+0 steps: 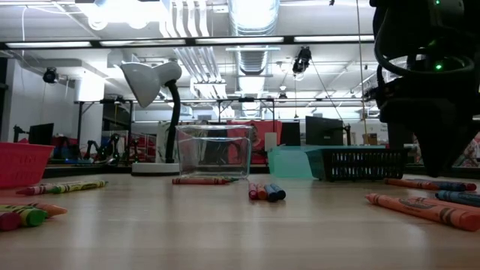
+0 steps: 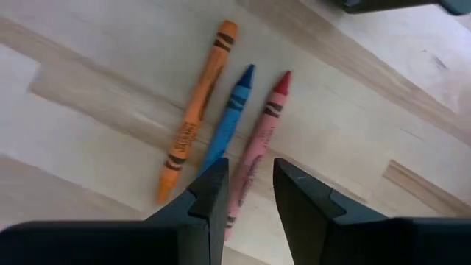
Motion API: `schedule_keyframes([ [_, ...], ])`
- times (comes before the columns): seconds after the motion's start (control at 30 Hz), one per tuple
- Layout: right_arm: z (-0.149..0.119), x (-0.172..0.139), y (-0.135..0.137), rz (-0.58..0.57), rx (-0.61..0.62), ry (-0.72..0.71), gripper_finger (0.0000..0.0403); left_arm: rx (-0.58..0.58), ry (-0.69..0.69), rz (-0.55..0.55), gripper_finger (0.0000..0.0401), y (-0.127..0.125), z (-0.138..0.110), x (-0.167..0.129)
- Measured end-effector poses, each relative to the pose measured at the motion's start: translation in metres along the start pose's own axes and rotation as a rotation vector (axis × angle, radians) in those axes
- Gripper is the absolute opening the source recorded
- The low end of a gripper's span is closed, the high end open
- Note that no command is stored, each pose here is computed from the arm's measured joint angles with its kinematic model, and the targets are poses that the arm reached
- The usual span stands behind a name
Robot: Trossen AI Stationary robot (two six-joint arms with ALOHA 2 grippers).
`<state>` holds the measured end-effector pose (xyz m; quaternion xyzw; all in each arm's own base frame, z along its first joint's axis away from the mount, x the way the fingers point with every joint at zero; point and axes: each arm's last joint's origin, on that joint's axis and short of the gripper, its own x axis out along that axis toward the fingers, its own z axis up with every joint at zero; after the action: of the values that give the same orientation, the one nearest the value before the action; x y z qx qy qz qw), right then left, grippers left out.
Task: Sort crayons
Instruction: Put the red crayon into the black bin
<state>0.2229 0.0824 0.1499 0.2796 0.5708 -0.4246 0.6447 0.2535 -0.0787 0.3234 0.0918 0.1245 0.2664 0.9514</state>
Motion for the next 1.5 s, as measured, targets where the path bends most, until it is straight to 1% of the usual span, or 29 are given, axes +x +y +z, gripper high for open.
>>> schedule_keyframes([
  [0.43,0.0,0.003,-0.001,-0.017,-0.002,-0.026,0.0102,-0.007,-0.011,0.0,0.0,0.0,0.002,0.0],
  [0.6,-0.001,0.007,-0.001,-0.008,0.001,-0.029,0.0096,0.011,-0.012,0.0,0.0,0.0,0.002,0.0],
  [1.03,-0.004,0.018,-0.009,-0.03,0.003,-0.034,0.0081,0.009,-0.018,0.0,0.0,0.0,0.003,0.0],
  [1.13,-0.004,0.019,-0.009,-0.028,0.003,-0.041,0.008,0.033,-0.018,0.0,0.0,0.0,0.003,0.0],
  [1.3,-0.003,0.019,-0.008,-0.024,0.004,-0.041,0.0063,0.033,-0.018,0.0,0.0,0.0,0.003,0.0],
  [1.5,-0.002,0.019,-0.008,-0.022,0.003,-0.043,0.0023,0.033,-0.019,-0.003,0.0,0.0,0.003,-0.001],
])
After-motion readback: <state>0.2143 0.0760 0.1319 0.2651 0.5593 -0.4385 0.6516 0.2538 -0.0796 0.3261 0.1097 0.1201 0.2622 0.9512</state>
